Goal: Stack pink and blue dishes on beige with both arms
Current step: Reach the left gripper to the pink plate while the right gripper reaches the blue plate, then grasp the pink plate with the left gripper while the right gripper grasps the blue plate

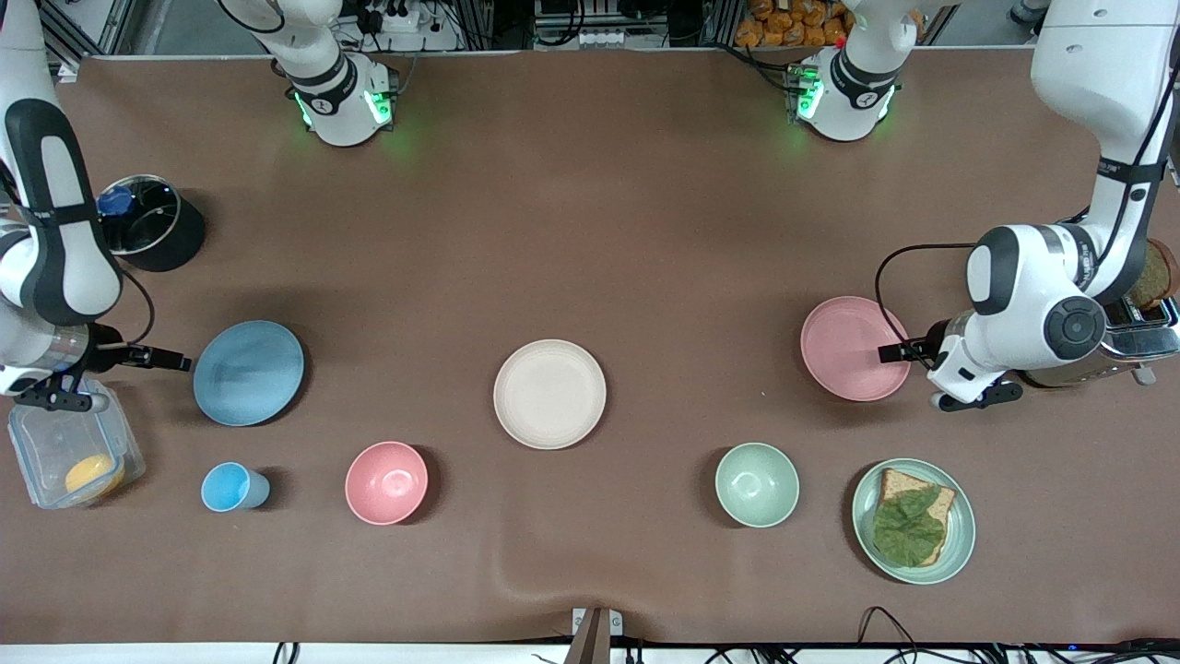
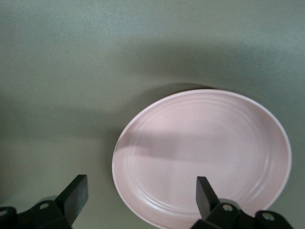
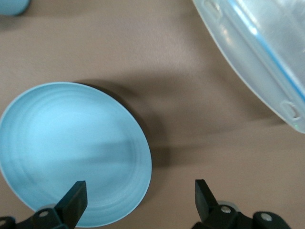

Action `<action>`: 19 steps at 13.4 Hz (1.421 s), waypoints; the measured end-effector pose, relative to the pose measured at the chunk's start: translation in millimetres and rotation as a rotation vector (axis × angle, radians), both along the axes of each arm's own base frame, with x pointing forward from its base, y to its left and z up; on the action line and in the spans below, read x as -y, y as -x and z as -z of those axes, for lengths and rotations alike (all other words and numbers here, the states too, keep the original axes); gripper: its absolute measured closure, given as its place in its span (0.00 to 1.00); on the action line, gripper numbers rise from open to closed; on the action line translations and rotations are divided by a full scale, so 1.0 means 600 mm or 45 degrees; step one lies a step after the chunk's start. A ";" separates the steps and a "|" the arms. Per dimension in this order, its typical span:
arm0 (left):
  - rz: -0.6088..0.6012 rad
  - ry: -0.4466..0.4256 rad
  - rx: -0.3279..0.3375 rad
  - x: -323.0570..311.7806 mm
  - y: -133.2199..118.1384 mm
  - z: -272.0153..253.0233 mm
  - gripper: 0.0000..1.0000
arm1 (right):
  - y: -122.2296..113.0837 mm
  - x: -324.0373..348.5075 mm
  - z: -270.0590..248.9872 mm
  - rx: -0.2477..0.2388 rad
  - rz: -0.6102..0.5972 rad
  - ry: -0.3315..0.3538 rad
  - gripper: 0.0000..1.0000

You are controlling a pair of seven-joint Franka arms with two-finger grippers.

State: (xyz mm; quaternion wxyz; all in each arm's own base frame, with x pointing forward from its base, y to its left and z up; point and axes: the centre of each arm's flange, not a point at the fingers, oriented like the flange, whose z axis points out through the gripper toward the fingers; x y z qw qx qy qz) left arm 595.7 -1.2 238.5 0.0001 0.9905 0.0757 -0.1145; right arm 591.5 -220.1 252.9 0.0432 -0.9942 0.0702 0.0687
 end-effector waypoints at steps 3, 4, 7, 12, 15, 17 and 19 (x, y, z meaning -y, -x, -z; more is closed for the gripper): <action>0.048 0.017 -0.001 -0.019 0.000 0.021 0.00 | 0.006 0.001 0.034 -0.040 0.003 -0.013 0.00; 0.052 0.023 -0.002 -0.034 0.000 0.026 0.00 | 0.007 0.000 0.044 -0.052 0.003 -0.018 0.00; 0.054 0.032 -0.017 -0.049 0.003 0.044 0.14 | 0.012 -0.002 0.072 -0.082 0.003 -0.029 0.00; 0.056 0.037 -0.025 -0.046 0.004 0.071 0.22 | 0.018 -0.011 0.115 -0.129 -0.005 -0.049 0.00; 0.056 0.039 -0.028 -0.046 0.005 0.079 0.54 | 0.018 -0.014 0.125 -0.131 -0.007 -0.050 0.00; 0.056 0.039 -0.028 -0.046 0.005 0.080 0.58 | 0.017 -0.013 0.127 -0.128 -0.007 -0.049 0.14; 0.056 0.039 -0.028 -0.046 0.005 0.080 0.62 | 0.017 -0.014 0.128 -0.128 -0.006 -0.049 0.39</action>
